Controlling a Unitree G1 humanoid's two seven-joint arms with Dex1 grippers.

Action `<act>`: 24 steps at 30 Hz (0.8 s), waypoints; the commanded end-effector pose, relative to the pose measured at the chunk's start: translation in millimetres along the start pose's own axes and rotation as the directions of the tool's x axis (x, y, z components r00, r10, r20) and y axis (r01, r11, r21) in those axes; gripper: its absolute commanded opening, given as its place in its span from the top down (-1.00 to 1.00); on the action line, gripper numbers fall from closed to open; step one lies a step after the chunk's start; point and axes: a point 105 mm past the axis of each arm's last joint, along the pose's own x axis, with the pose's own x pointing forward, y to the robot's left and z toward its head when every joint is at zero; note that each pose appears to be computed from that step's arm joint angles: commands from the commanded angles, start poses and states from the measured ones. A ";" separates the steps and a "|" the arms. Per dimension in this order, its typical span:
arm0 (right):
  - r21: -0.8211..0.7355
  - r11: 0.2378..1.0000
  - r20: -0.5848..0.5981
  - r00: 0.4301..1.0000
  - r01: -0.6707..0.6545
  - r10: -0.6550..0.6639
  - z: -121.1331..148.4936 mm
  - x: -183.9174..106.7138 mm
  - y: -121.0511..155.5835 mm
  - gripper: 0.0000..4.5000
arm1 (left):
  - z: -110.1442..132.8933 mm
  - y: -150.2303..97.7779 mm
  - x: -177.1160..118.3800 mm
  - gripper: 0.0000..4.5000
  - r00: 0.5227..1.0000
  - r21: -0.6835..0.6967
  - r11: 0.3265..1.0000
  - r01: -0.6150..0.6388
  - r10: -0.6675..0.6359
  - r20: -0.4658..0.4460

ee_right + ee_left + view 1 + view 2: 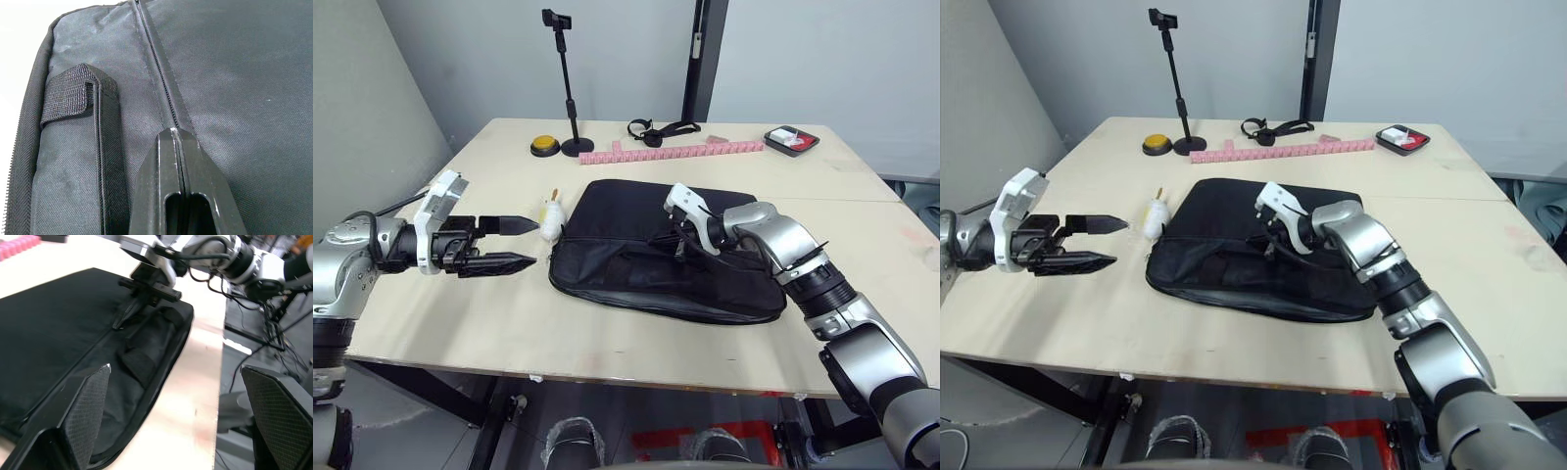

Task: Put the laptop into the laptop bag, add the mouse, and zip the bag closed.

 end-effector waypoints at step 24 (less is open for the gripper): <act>0.020 0.997 -0.061 0.996 0.070 -0.068 -16.3 -9.2 1.1 1.00 | -59.5 149.8 42.1 -0.75 0.709 -0.457 0.589 -0.667 0.690 -0.144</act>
